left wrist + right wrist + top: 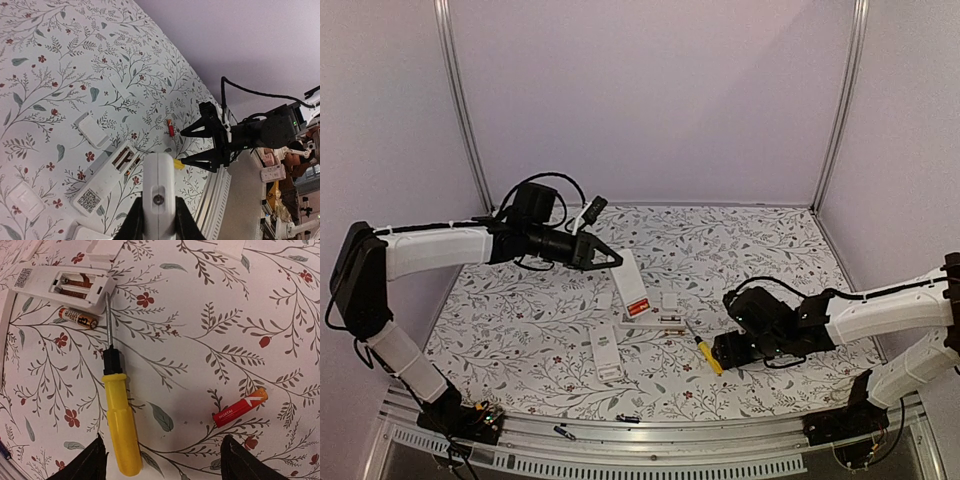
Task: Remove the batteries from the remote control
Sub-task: Pick up the screwdriver from the center of the board.
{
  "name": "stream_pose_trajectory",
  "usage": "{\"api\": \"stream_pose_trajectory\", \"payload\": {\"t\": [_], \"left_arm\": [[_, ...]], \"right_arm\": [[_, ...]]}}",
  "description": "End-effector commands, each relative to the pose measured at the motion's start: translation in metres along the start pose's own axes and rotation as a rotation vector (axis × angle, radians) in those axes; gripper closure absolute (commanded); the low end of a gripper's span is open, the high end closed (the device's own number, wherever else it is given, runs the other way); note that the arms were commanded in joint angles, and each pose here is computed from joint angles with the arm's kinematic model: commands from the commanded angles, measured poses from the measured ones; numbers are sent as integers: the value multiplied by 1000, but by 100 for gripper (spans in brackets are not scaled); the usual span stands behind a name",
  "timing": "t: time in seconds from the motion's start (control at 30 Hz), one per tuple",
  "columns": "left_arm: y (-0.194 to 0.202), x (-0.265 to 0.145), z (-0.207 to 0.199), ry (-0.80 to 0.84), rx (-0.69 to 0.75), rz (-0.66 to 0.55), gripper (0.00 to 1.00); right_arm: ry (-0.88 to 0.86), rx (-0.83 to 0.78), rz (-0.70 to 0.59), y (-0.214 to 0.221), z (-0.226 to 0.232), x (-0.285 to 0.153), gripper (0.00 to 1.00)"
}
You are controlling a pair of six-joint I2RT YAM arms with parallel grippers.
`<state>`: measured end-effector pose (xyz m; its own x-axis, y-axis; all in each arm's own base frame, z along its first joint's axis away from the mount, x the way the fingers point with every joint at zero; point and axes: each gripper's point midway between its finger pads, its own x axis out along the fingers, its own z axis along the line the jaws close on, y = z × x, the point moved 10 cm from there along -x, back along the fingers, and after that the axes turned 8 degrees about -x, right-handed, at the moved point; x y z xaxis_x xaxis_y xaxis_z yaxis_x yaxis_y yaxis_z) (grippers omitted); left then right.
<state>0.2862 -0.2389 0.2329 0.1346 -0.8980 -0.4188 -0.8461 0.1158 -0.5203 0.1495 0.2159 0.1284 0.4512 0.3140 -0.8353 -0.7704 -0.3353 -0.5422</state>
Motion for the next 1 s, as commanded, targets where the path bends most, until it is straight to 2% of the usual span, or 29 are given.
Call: {"api": "stream_pose_trajectory", "payload": {"t": [0.0,0.17,0.43,0.97], "left_arm": [[-4,-3,3,52,55,16,95],[3,0,9,44,33,40,96],[3,1,11,36,24,41,96],[3,0,10,32,19,38,96]], "right_arm": [[49,27,66,8,-4,9,28],[40,-7,95,5,3,12,40],[-1,-46,72,-2,19,8,41],[28,-136,113,-2,40,22,58]]}}
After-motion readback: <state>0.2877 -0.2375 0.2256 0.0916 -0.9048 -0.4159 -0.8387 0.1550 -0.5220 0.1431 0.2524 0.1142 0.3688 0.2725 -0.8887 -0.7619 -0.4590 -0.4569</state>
